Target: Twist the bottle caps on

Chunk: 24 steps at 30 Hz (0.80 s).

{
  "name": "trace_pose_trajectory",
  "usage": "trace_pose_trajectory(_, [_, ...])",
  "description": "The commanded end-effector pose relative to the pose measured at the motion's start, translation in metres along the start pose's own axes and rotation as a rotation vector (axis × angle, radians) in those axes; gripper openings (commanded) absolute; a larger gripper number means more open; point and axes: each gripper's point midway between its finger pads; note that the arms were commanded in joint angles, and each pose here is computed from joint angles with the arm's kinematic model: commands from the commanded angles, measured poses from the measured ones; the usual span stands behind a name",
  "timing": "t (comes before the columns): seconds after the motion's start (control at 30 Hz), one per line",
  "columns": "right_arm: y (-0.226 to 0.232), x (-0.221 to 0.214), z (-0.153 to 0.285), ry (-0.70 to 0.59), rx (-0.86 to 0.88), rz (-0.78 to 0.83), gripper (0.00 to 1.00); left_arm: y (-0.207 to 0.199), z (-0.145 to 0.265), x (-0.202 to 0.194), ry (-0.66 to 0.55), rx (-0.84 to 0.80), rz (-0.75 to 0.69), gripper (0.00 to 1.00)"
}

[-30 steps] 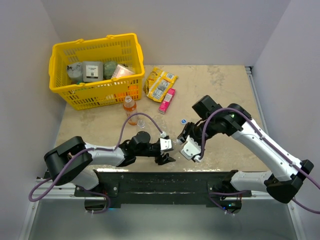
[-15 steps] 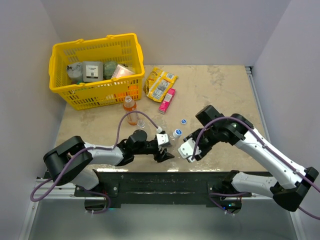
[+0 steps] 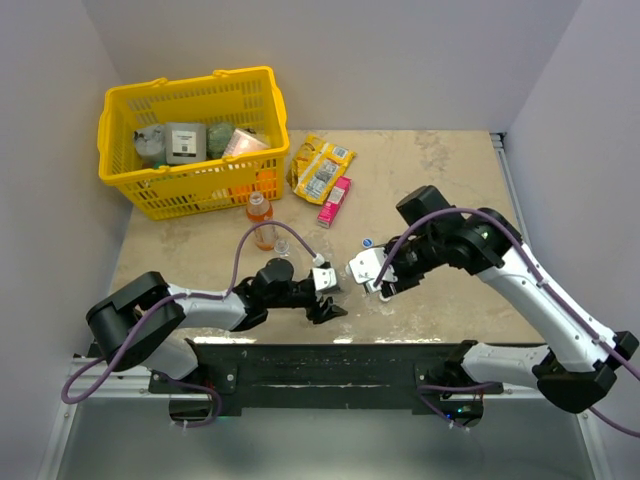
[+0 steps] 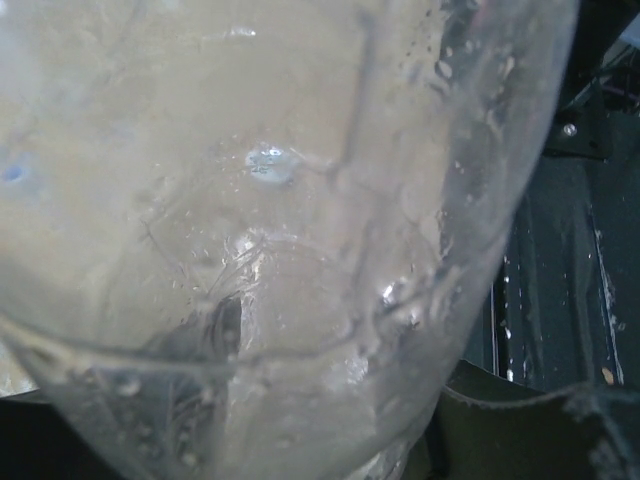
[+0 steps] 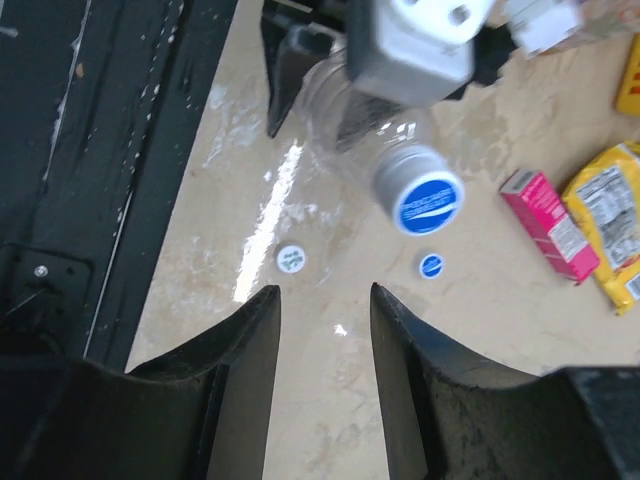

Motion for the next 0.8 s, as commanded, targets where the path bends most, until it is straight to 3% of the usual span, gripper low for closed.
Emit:
trace_pose_trajectory(0.0, [-0.015, 0.031, 0.007, -0.111, -0.011, 0.099, 0.48, -0.005, -0.004, 0.014, -0.025, -0.06, -0.085, 0.0])
trace_pose_trajectory(0.17, [-0.008, 0.038, 0.004, -0.152, 0.044, 0.328, 0.59, -0.006, -0.004, 0.017, -0.03, -0.077, -0.128, 0.0])
trace_pose_trajectory(0.27, [-0.005, 0.033, -0.002, -0.138, 0.083, 0.404, 0.6, -0.005, -0.004, 0.021, -0.037, -0.077, -0.152, 0.0])
trace_pose_trajectory(0.77, [0.006, 0.025, -0.019, -0.126, 0.186, 0.578, 0.58, -0.001, -0.003, 0.028, -0.05, -0.076, -0.227, 0.0])
Point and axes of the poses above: each gripper's point midway between its finger pads, its own z axis back along the fingers, its own y axis along the line the jaws close on, x = y × z, and after that the axes turned 7 degrees about -z, right-handed
